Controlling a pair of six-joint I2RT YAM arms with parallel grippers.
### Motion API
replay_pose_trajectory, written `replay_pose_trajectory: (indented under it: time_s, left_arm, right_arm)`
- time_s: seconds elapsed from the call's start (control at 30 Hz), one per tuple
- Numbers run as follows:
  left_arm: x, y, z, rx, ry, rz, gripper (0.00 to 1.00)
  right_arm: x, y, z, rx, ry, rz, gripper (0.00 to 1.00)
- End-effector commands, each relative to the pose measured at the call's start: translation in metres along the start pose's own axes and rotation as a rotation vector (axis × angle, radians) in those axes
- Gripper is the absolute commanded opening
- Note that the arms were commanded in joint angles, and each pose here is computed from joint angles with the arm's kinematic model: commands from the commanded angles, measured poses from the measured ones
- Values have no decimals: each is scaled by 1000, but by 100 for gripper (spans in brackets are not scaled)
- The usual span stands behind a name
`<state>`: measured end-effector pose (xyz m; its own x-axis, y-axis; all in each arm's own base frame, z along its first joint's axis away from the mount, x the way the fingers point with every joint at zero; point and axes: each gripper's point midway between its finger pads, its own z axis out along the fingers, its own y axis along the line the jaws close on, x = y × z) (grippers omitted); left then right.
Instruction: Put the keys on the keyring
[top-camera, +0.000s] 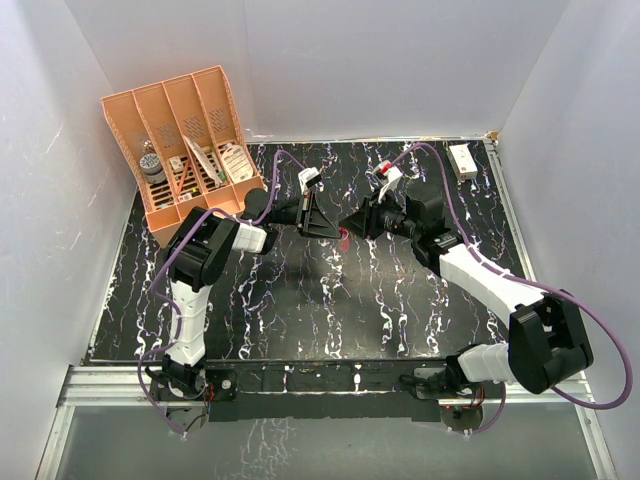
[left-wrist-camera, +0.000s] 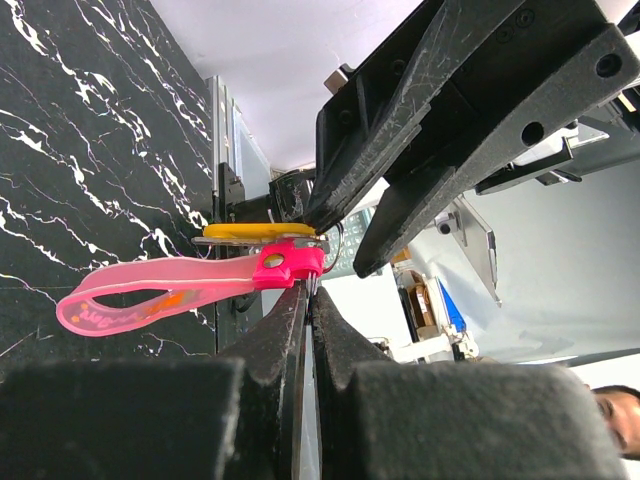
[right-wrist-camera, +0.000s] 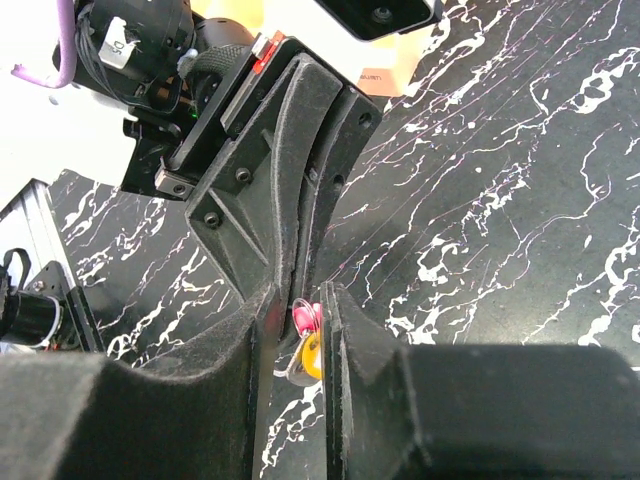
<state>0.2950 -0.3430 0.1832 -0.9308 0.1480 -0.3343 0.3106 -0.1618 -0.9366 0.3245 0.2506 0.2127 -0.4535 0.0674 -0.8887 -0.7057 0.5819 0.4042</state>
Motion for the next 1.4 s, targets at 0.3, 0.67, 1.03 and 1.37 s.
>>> replay_pose_trajectory:
  time_s: [0.3, 0.67, 1.03, 1.37]
  left_arm:
    - [-13, -35, 3, 40, 5, 145, 0]
    - [-12, -31, 3, 34, -2, 133, 0]
    - [-24, -25, -1, 0, -66, 124, 44]
    - [-49, -50, -23, 27, -313, 175, 48]
  right_arm:
    - [-26, 7, 3, -42, -65, -50, 18]
    - [-28, 8, 0, -38, -75, -58, 5]
    - [-30, 6, -4, -8, -90, -67, 0]
    - [-44, -20, -20, 181, -222, -40, 0]
